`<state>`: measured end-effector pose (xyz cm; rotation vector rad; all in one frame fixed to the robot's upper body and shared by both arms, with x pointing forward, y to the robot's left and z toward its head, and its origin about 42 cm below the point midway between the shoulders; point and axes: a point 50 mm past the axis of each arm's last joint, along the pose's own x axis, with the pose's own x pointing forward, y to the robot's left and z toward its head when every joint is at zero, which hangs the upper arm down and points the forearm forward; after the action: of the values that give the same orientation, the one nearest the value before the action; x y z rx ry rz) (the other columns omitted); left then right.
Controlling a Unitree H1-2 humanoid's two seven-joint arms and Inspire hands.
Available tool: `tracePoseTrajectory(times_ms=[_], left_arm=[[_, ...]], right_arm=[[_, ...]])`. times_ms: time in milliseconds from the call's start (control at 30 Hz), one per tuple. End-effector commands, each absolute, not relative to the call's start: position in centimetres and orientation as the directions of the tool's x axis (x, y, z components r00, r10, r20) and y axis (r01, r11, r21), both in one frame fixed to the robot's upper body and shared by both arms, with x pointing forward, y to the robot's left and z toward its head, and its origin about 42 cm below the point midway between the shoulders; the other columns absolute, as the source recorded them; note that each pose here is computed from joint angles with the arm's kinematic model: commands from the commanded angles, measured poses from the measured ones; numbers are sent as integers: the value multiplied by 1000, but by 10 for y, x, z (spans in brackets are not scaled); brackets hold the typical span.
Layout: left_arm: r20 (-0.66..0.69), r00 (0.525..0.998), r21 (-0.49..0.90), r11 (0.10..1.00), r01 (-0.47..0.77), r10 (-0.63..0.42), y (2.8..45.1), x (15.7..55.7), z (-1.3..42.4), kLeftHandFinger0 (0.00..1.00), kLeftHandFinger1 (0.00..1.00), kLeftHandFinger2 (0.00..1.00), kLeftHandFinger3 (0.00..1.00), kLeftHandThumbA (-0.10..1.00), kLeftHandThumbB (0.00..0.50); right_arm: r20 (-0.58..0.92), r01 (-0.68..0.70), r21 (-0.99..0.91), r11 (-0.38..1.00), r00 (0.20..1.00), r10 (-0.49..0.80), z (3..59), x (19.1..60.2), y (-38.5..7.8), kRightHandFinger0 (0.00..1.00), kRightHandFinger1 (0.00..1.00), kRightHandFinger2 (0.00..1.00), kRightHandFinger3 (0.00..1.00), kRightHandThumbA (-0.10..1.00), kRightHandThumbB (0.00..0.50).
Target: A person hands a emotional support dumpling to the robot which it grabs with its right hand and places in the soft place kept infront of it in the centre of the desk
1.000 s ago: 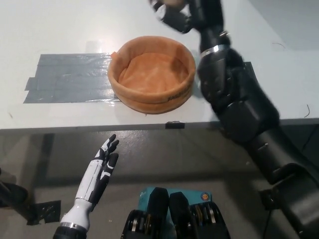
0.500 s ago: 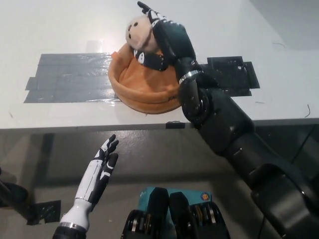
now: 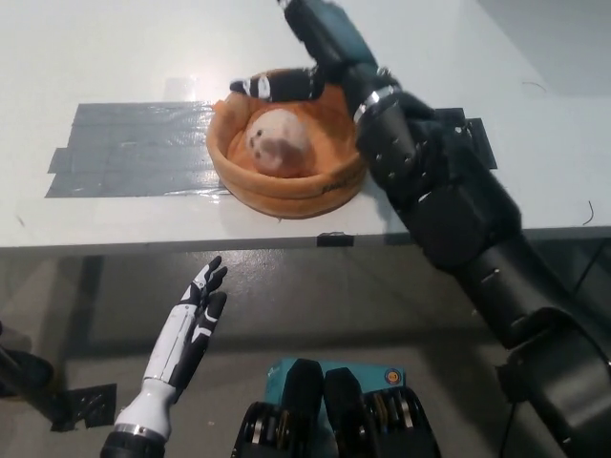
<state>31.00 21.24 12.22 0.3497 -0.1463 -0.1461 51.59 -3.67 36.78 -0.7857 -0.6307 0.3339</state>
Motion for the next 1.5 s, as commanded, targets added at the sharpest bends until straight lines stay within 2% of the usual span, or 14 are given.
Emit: tracePoseTrajectory(times_ms=[0, 167, 267, 333, 467, 633, 667, 767, 867, 1033, 1167, 1233, 1333, 1467], left_arm=[[170, 968, 376, 920, 110, -185, 214, 316, 138, 1000, 1000, 1000, 1000, 1000, 125], [177, 966, 369, 922, 113, -189, 214, 318, 137, 1000, 1000, 1000, 1000, 1000, 125], [188, 963, 365, 924, 115, -194, 217, 322, 137, 1000, 1000, 1000, 1000, 1000, 122], [189, 963, 370, 922, 113, -193, 216, 323, 139, 1000, 1000, 1000, 1000, 1000, 119], [187, 962, 383, 917, 114, -198, 216, 324, 139, 1000, 1000, 1000, 1000, 1000, 101], [169, 968, 378, 919, 111, -187, 215, 322, 138, 1000, 1000, 1000, 1000, 1000, 109], [168, 968, 379, 919, 110, -185, 215, 322, 138, 1000, 1000, 1000, 1000, 1000, 108], [158, 970, 380, 918, 113, -184, 215, 320, 136, 1000, 1000, 1000, 1000, 1000, 104], [156, 970, 383, 917, 115, -187, 215, 319, 133, 1000, 1000, 1000, 1000, 1000, 101], [150, 971, 381, 917, 116, -186, 215, 317, 132, 1000, 1000, 1000, 1000, 1000, 96], [151, 972, 374, 921, 112, -180, 214, 316, 130, 1000, 1000, 1000, 1000, 1000, 95], [155, 972, 374, 921, 106, -174, 216, 315, 129, 1000, 1000, 1000, 1000, 1000, 97], [161, 971, 382, 918, 104, -177, 216, 316, 130, 1000, 1000, 1000, 1000, 1000, 94], [157, 972, 379, 920, 104, -175, 216, 315, 132, 1000, 1000, 1000, 1000, 1000, 79]], right_arm=[[477, -71, -686, 724, 707, 521, 420, 499, -47, 1000, 1000, 1000, 1000, 1000, 461], [596, -37, -599, 800, 646, 476, 447, 472, -71, 1000, 1000, 1000, 1000, 963, 449], [675, 13, -549, 836, 597, 434, 451, 434, -102, 1000, 1000, 1000, 1000, 1000, 438], [703, 43, -534, 845, 578, 415, 441, 412, -118, 1000, 1000, 1000, 1000, 1000, 404], [727, 70, -506, 860, 571, 381, 401, 374, -145, 1000, 1000, 1000, 1000, 1000, 369], [688, 53, -484, 874, 640, 342, 341, 340, -167, 1000, 1000, 1000, 1000, 992, 346], [672, 40, -473, 880, 662, 331, 327, 337, -170, 1000, 1000, 1000, 1000, 973, 325], [630, 31, -470, 882, 712, 311, 290, 338, -179, 1000, 1000, 1000, 1000, 953, 309], [525, 3, -471, 882, 805, 277, 244, 340, -192, 1000, 1000, 1000, 1000, 954, 322], [383, -39, -506, 862, 885, 265, 191, 344, -203, 1000, 1000, 1000, 1000, 944, 307], [318, -62, -523, 850, 911, 262, 161, 349, -207, 1000, 1000, 1000, 1000, 962, 298], [270, -91, -533, 841, 924, 271, 144, 352, -206, 1000, 1000, 1000, 1000, 945, 277], [245, -111, -535, 838, 928, 279, 138, 352, -207, 1000, 1000, 1000, 1000, 914, 269], [209, -131, -546, 827, 935, 286, 128, 352, -206, 1000, 1000, 1000, 1000, 928, 271]])
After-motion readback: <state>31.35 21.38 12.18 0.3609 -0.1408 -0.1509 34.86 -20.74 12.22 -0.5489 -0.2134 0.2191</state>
